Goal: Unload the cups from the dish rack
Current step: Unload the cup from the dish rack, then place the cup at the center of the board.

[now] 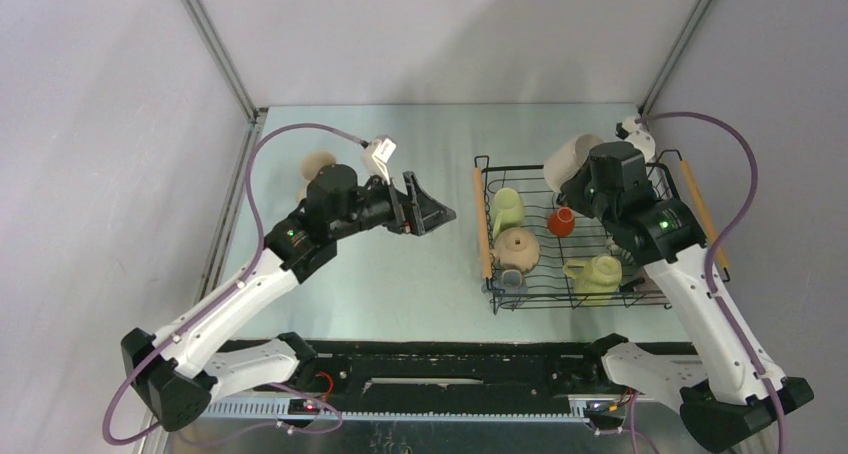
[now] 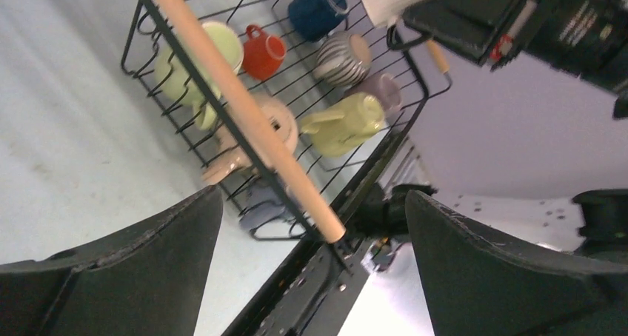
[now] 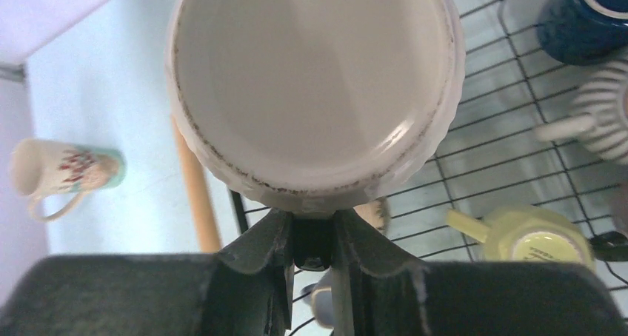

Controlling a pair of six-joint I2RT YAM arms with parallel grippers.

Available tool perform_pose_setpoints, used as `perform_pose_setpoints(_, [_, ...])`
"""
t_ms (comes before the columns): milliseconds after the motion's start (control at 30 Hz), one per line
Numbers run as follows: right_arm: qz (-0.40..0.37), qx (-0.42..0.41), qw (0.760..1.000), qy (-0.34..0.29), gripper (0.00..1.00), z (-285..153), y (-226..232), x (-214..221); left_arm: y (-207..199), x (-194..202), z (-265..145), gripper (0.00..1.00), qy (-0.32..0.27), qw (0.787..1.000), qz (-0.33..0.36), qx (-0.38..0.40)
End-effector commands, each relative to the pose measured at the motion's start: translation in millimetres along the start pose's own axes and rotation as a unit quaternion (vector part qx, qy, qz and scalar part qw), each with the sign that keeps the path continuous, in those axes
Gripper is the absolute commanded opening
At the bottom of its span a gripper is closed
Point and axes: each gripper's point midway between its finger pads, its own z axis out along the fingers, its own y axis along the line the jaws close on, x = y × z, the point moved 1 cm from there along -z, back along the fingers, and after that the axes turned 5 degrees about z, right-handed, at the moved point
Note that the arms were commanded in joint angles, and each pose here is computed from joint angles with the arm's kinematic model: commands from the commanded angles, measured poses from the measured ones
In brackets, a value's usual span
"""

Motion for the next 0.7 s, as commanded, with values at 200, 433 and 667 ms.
perform_pose_setpoints(200, [0.014,-0.211,0.977,-0.023,0.00,-58,100,-36,-37,-72,5,1.00,-0.085,0.983,-0.081,0.143])
perform_pose_setpoints(433, [0.012,-0.316,0.949,0.012,0.00,-81,151,-34,-44,-92,3,1.00,-0.103,0.969,-0.112,0.194])
perform_pose_setpoints(667, [0.017,-0.390,0.919,0.047,0.00,-98,183,-31,-52,-112,-3,1.00,-0.124,0.951,-0.144,0.243])
